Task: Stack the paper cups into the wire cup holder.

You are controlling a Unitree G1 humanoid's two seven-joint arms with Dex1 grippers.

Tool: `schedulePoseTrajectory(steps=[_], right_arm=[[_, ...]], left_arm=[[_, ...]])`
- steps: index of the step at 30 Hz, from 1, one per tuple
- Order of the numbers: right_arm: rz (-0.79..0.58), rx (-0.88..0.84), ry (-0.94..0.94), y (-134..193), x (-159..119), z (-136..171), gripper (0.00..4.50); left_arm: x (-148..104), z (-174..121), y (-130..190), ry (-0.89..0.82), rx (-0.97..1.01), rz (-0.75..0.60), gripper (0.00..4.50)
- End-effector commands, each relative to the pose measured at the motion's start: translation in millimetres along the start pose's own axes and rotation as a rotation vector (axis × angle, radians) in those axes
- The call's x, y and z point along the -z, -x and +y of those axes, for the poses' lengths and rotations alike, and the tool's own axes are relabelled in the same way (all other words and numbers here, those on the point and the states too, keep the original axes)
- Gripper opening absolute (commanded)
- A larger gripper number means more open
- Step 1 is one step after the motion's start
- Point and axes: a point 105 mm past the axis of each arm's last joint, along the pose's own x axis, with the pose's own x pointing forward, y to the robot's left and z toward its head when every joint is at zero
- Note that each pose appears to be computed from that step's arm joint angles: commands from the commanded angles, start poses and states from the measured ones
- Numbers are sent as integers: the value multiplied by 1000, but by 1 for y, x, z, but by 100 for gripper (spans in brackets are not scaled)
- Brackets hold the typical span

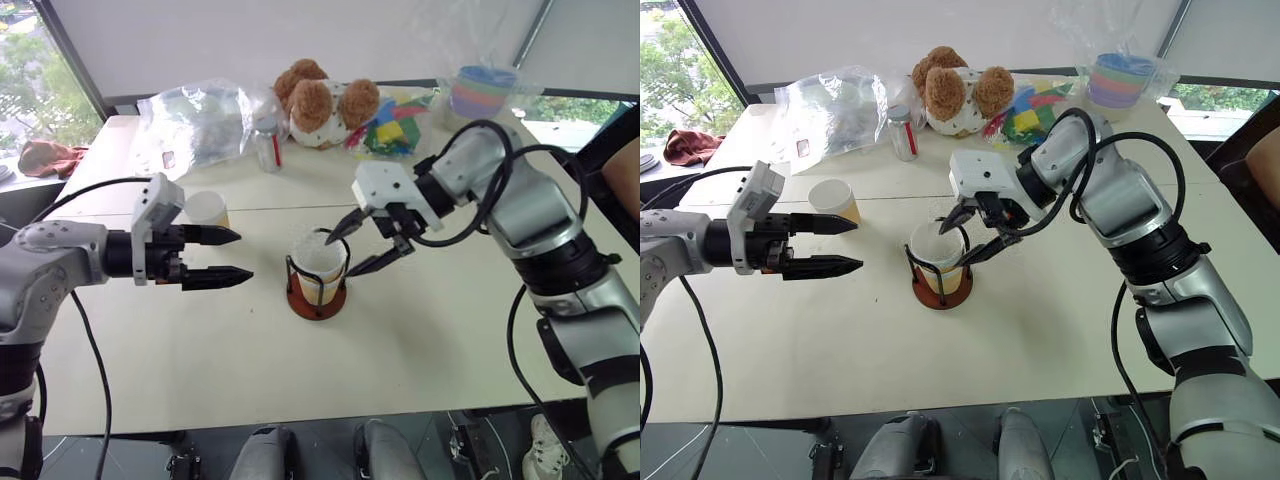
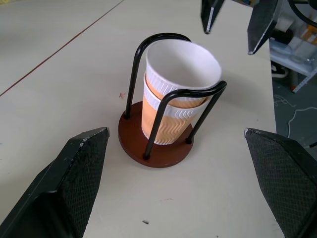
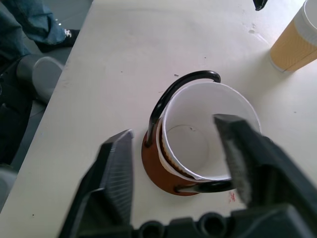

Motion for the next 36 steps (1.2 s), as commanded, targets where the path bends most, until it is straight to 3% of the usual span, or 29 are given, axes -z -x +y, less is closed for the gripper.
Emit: schedulePoseTrajectory(steps=[1, 3, 6, 10, 13, 17, 23, 29, 36], right_arm=[[-10, 91, 58, 22, -17, -12, 379], [-41, 186, 25, 42, -23, -23, 379], [-238, 352, -121, 84, -44, -36, 379], [-568, 451, -310, 118, -67, -27, 379], [-692, 497, -398, 118, -66, -13, 379], [-713, 529, -475, 107, -54, 2, 379], [-627, 631, -579, 83, -17, 16, 379], [-645, 713, -604, 83, -10, 18, 379], [-612, 803, -640, 89, 4, 22, 379]], left_arm=[[-15, 1, 3, -64, -19, -40, 450], [-24, 9, 5, -106, -69, -73, 450], [-49, 36, 18, -246, -246, -144, 450], [-30, 62, 43, -404, -374, 79, 450], [-27, 74, 60, -452, -393, 174, 450], [-23, 86, 65, -511, -385, 255, 450], [-16, 106, 57, -497, -336, 314, 450], [-20, 129, 53, -508, -364, 317, 450], [-19, 131, 36, -499, -265, 333, 450]])
